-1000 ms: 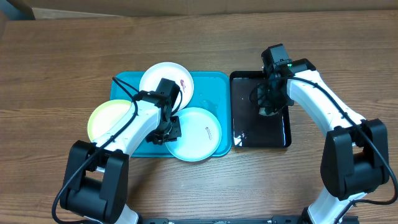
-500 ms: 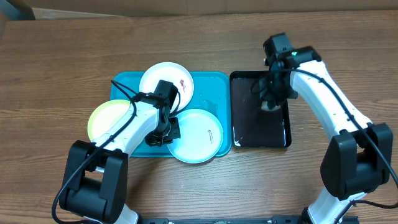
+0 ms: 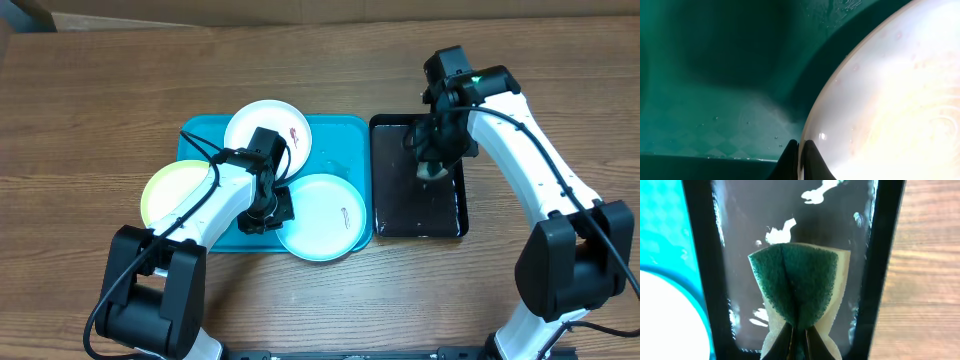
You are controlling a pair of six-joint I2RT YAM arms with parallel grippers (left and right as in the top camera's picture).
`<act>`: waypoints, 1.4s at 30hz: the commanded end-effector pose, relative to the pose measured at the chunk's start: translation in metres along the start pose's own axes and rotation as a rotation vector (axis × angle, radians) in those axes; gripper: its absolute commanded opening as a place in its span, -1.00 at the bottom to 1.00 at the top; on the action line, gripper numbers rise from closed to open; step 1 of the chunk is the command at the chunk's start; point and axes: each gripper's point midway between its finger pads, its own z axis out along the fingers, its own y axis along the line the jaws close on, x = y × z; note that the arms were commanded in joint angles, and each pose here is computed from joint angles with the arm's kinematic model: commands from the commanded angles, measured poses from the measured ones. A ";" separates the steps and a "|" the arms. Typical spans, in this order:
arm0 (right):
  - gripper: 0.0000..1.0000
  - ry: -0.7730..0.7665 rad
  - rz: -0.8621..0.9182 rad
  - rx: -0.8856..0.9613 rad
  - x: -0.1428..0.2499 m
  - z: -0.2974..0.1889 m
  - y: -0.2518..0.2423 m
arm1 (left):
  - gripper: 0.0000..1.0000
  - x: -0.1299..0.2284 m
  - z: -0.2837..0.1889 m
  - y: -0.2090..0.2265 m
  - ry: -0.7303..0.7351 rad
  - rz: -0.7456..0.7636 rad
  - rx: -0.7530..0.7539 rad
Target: Clean dirty plates on tray and stack at the side
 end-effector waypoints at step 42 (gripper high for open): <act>-0.93 0.045 -0.227 -0.336 0.033 -0.013 0.119 | -0.92 -0.005 0.002 -0.001 -0.018 -0.131 0.013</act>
